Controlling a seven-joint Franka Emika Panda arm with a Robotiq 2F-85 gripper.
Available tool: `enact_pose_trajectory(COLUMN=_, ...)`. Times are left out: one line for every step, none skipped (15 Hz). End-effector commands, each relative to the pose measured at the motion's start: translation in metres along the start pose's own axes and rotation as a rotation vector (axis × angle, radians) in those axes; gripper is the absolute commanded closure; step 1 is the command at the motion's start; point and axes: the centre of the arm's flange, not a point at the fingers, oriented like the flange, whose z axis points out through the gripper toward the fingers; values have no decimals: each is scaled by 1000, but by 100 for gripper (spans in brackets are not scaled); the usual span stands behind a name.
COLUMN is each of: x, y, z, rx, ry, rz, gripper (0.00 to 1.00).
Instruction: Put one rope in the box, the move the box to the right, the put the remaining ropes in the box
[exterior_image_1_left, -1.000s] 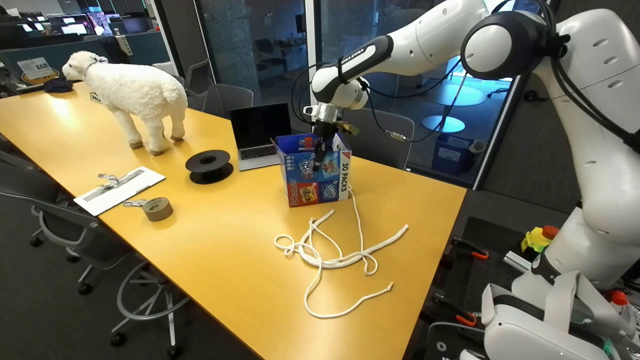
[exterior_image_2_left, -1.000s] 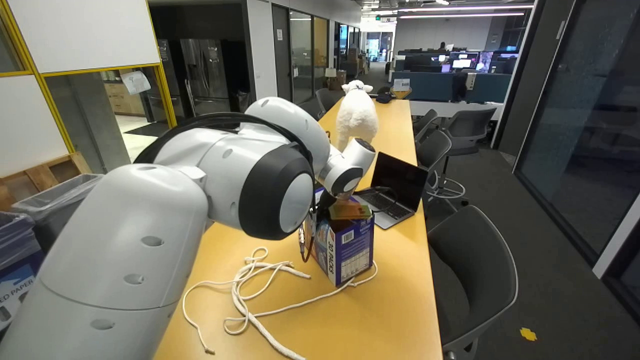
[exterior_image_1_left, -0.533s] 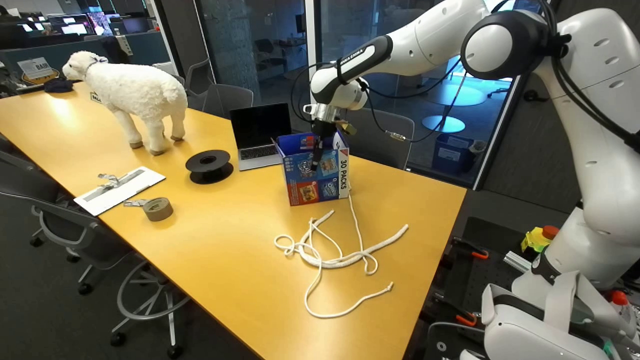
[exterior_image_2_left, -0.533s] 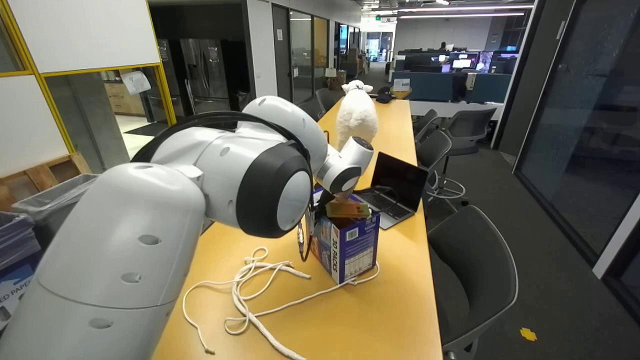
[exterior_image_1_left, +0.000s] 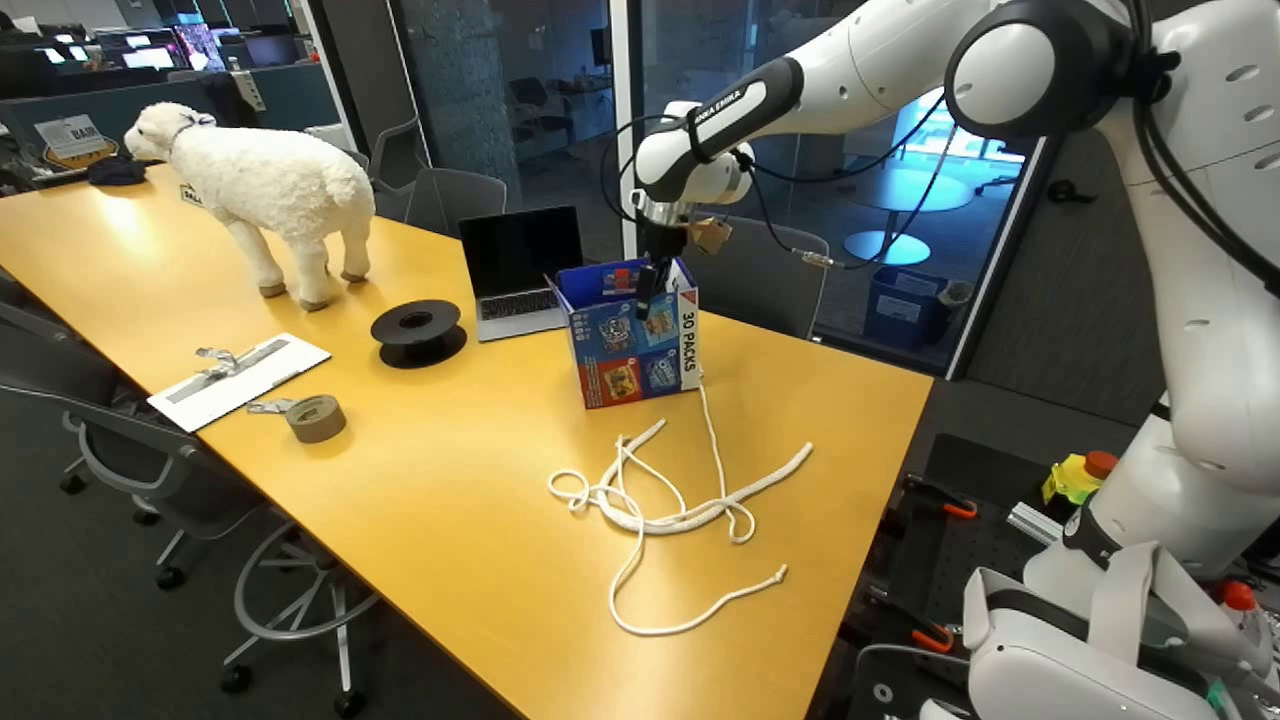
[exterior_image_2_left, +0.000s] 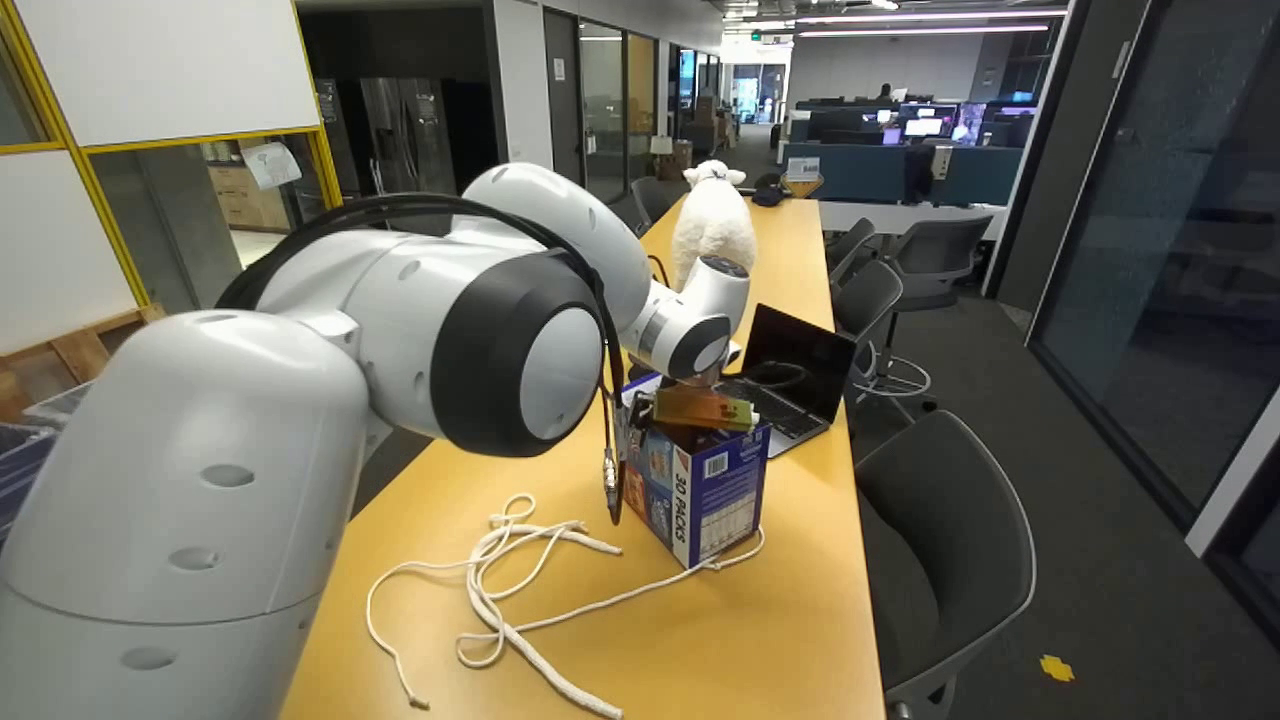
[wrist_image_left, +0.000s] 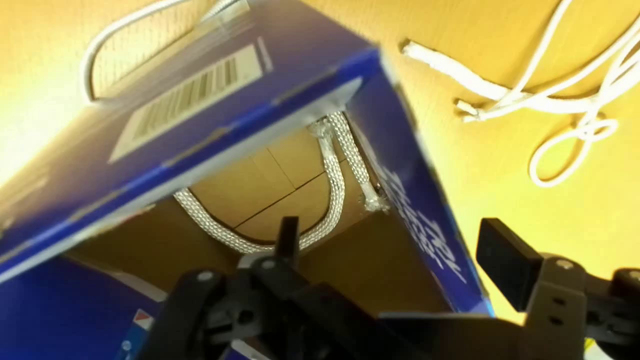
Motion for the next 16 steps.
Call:
enact_pose_trajectory(x=-13, y=-28, z=-35, rx=-87, ry=-24, rz=71, gripper=0)
enact_pose_trajectory(x=-13, y=-34, z=-44, rx=-101, ry=-29, rz=80, gripper=0)
enact_pose_trajectory(x=-10, y=-41, z=-56, rx=-109, ry=-27, rz=86, gripper=0)
enact_pose_trajectory(x=-8, y=-47, z=-66, rx=-118, ry=-22, rz=90, gripper=0)
enact_pose_trajectory(x=-6, y=-56, z=-78, rx=-147, ry=-24, rz=104, gripper=0)
enact_pose_trajectory(x=-5, y=-63, z=-87, rx=-185, ry=-52, rz=128, gripper=1)
enact_pose_trajectory(x=-6, y=-69, z=-98, rx=-230, ry=-101, rz=167, gripper=0)
enact_pose_trajectory(x=-9, y=-74, z=-105, rx=-259, ry=-131, rz=196, gripper=0)
enact_pose_trajectory(x=-12, y=-78, z=-111, rx=-289, ry=-162, rz=233, gripper=0)
enact_pose_trajectory(x=-18, y=-83, z=-116, rx=-301, ry=-202, rz=278, gripper=0)
enact_pose_trajectory(x=-26, y=-89, z=-118, rx=-298, ry=-248, rz=318, gripper=0)
enact_pose_trajectory(x=-35, y=-97, z=-115, rx=-272, ry=-285, rz=353, gripper=0)
enact_pose_trajectory(x=-43, y=-103, z=-110, rx=-256, ry=-318, rz=379, gripper=0)
enact_pose_trajectory(x=-53, y=-109, z=-102, rx=-231, ry=-348, rz=406, gripper=0)
enact_pose_trajectory(x=-65, y=-116, z=-91, rx=-210, ry=-374, rz=431, gripper=0)
enact_pose_trajectory(x=-76, y=-122, z=-80, rx=-178, ry=-401, rz=444, gripper=0)
